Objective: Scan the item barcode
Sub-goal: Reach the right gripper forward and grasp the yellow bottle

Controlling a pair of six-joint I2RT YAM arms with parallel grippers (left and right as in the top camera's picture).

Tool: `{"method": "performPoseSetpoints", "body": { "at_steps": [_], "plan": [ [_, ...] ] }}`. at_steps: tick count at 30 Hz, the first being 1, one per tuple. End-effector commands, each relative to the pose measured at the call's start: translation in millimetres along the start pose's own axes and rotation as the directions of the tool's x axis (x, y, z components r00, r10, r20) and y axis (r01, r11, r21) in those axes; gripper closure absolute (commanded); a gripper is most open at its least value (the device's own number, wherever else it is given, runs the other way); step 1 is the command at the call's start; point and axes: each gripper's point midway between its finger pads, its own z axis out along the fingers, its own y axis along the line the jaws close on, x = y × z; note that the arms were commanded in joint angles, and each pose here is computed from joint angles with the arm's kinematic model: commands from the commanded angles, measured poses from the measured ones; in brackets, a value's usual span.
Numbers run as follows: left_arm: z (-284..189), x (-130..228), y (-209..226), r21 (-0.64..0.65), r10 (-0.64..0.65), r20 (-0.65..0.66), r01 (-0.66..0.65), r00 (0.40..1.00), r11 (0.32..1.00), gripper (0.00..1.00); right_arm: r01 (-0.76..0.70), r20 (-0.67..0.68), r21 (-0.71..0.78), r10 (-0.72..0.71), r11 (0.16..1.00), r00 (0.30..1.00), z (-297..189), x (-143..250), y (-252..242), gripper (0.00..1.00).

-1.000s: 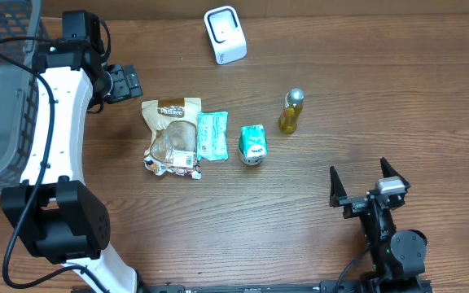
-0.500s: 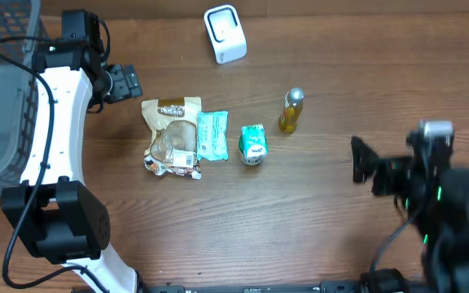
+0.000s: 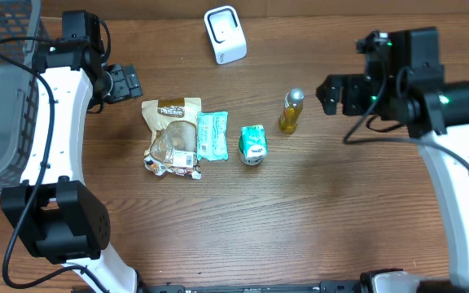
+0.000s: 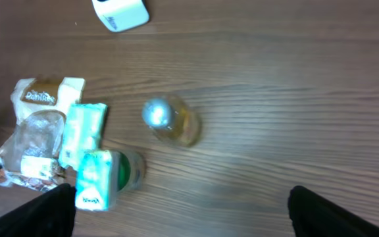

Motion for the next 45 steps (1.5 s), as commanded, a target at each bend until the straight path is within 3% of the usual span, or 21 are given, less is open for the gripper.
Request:
{"method": "performPoseSetpoints", "body": {
  "at_steps": [1,6,14,23,32,45],
  "plan": [
    [-6,-5,-2,0.007,0.02,0.019,-0.02,1.0,1.0,0.0,-0.111,0.012,-0.057,0.111,0.992,0.994,13,-15,9,0.05],
    [-6,-5,-2,0.007,0.02,0.019,-0.02,1.0,1.0,0.0,-0.171,0.025,-0.03,0.172,0.985,0.985,37,-27,5,0.05],
    [-6,-5,-2,0.007,0.02,0.019,-0.02,1.0,1.0,0.01,-0.172,-0.065,0.041,0.174,0.984,0.983,18,-42,9,0.01],
    [-6,-5,-2,0.007,0.02,0.019,-0.02,1.0,1.0,0.0,-0.161,-0.247,0.118,0.186,0.98,0.951,57,-14,4,0.03],
    [-6,-5,-2,0.007,0.02,0.019,-0.02,1.0,1.0,0.0,-0.037,-0.283,0.166,0.084,0.985,0.955,104,0,30,0.0],
    [-6,-5,-2,0.007,0.02,0.019,-0.02,1.0,1.0,0.0,-0.01,-0.383,0.221,0.097,0.975,0.919,151,28,26,0.0]
  ]
}}
